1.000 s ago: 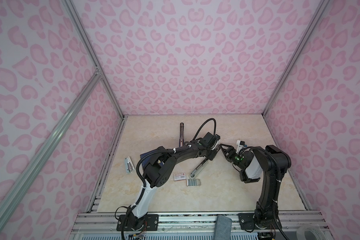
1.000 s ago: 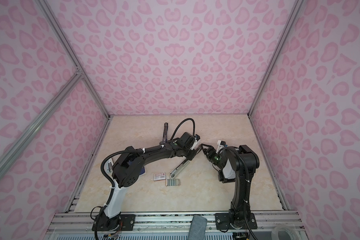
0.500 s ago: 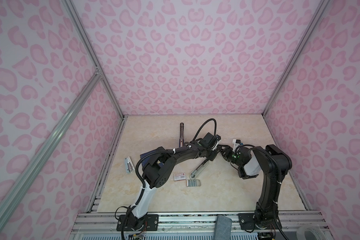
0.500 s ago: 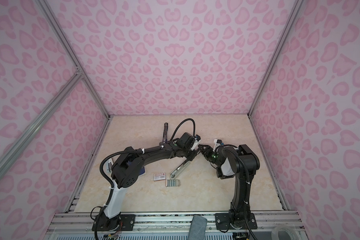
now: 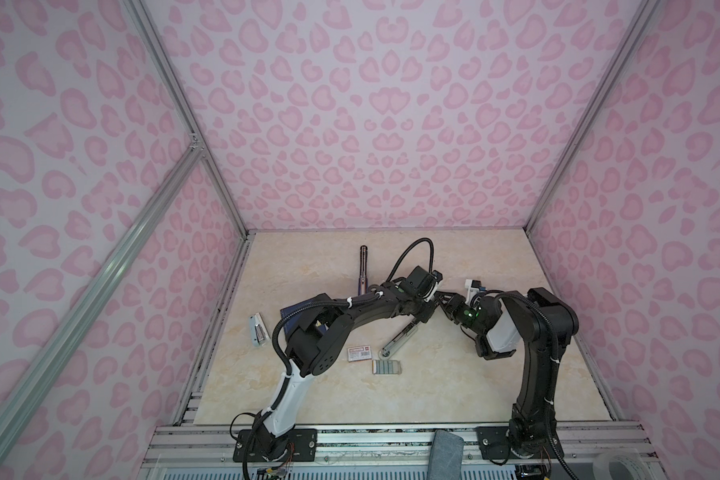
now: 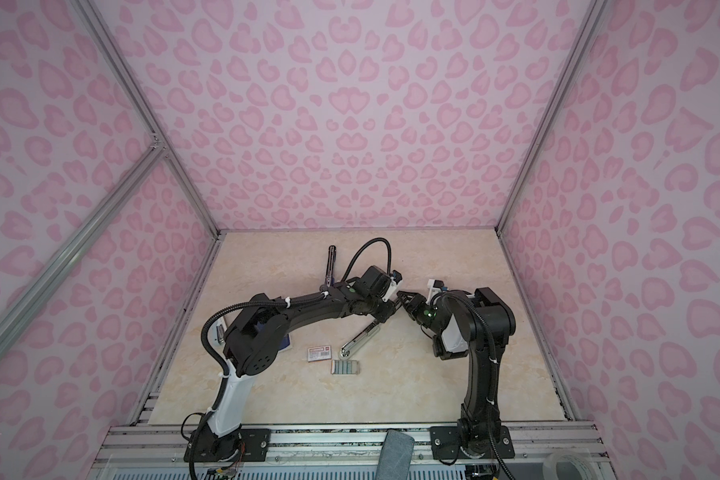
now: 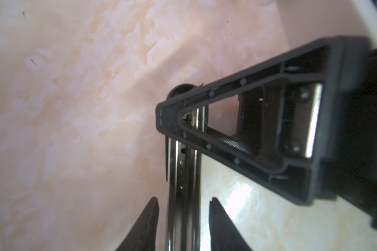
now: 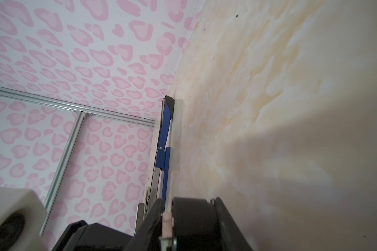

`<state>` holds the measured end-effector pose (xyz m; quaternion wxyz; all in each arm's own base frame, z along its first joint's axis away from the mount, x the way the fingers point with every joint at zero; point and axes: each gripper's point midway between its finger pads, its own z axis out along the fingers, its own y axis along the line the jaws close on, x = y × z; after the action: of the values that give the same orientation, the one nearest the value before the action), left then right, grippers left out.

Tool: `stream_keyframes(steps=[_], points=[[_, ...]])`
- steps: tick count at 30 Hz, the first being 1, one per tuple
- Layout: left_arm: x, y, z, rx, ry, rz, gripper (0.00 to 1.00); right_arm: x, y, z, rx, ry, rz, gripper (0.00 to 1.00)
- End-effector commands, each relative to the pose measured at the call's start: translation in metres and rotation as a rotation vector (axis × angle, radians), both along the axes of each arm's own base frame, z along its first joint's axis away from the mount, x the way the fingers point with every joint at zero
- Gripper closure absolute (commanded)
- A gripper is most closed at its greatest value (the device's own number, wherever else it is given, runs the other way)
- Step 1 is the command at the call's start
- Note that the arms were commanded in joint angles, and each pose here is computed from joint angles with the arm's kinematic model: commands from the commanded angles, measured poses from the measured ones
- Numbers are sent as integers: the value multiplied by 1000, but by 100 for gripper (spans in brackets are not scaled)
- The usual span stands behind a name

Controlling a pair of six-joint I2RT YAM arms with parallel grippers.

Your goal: Load the staples into the stapler

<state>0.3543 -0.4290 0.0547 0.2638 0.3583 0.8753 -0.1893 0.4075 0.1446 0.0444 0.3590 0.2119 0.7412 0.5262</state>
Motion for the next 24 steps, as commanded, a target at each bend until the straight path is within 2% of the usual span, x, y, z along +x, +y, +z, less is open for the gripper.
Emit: stream_keyframes(steps=[1, 9, 15, 24], points=[[8, 3, 22, -26, -58, 35, 55, -8, -8, -21, -34, 63, -20, 64], [-8, 39, 63, -68, -134, 107, 54, -13, -23, -14, -71, 44, -53, 65], [-42, 89, 65, -109, -155, 176, 53, -16, -27, -13, -119, 47, -50, 65], [-87, 144, 48, -197, -149, 248, 52, -16, -26, -13, -107, 46, -49, 65]])
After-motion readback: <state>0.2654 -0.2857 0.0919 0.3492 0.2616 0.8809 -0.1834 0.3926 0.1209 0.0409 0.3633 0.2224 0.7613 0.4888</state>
